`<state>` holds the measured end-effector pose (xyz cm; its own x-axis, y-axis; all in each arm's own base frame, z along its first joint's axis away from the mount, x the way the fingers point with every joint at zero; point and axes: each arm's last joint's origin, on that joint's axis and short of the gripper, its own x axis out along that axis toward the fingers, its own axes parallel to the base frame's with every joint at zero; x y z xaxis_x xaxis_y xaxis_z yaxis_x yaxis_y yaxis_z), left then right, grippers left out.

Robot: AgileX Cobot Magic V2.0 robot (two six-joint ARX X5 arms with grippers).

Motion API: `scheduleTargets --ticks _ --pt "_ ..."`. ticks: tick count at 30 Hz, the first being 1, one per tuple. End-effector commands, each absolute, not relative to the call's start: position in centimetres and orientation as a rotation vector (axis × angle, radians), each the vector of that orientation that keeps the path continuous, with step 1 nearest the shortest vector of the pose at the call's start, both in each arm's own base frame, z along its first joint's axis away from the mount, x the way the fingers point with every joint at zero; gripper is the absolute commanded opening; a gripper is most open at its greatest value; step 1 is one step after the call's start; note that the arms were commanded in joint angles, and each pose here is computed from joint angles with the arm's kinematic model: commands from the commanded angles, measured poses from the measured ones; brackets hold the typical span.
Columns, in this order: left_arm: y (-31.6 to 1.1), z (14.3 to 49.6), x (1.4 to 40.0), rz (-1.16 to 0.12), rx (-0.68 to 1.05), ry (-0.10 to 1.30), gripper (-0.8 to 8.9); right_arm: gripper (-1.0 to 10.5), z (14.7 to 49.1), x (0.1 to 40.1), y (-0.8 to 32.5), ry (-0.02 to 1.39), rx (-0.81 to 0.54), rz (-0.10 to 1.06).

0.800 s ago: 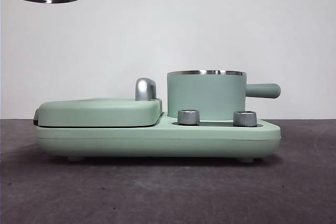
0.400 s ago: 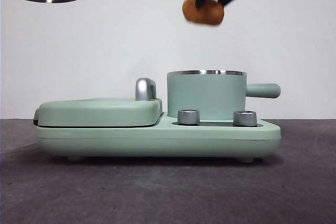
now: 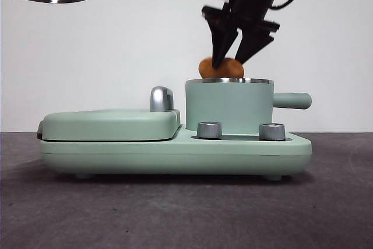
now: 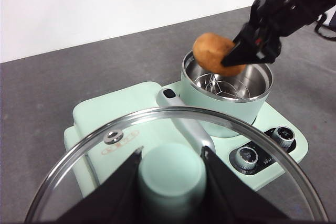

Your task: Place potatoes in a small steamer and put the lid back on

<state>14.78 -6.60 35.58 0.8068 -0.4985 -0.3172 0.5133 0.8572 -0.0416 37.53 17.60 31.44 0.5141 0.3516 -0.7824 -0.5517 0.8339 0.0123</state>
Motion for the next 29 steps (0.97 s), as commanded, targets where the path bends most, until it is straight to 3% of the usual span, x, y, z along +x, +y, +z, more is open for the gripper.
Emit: scheduleTargets --ticks 1,11,14,17,20,24,29 --pt "-6.7 36.5 14.7 -0.545 0.044 0.267 0.14 2.3 30.1 38.7 17.9 0.900 -0.269 0.552" --pt "-6.6 36.5 14.7 -0.545 0.048 0.267 0.14 2.4 27.8 39.8 17.5 0.965 -0.292 0.545" --pt "-6.6 36.5 14.7 -0.545 0.048 0.267 0.14 3.5 27.8 39.8 17.5 0.965 -0.300 0.554" --pt "-6.6 36.5 14.7 -0.545 0.048 0.268 0.14 3.7 28.3 39.7 17.6 0.950 -0.297 0.568" --pt "-6.6 36.5 14.7 -0.545 0.048 0.268 0.14 3.7 32.0 38.7 17.3 0.867 -0.272 0.607" --pt "-6.6 36.5 14.7 -0.532 0.050 0.267 0.14 3.6 39.6 35.1 15.4 0.663 -0.249 0.591" --pt "-6.6 36.5 14.7 -0.527 0.058 0.266 0.14 3.6 47.0 27.3 11.0 0.500 -0.219 0.549"
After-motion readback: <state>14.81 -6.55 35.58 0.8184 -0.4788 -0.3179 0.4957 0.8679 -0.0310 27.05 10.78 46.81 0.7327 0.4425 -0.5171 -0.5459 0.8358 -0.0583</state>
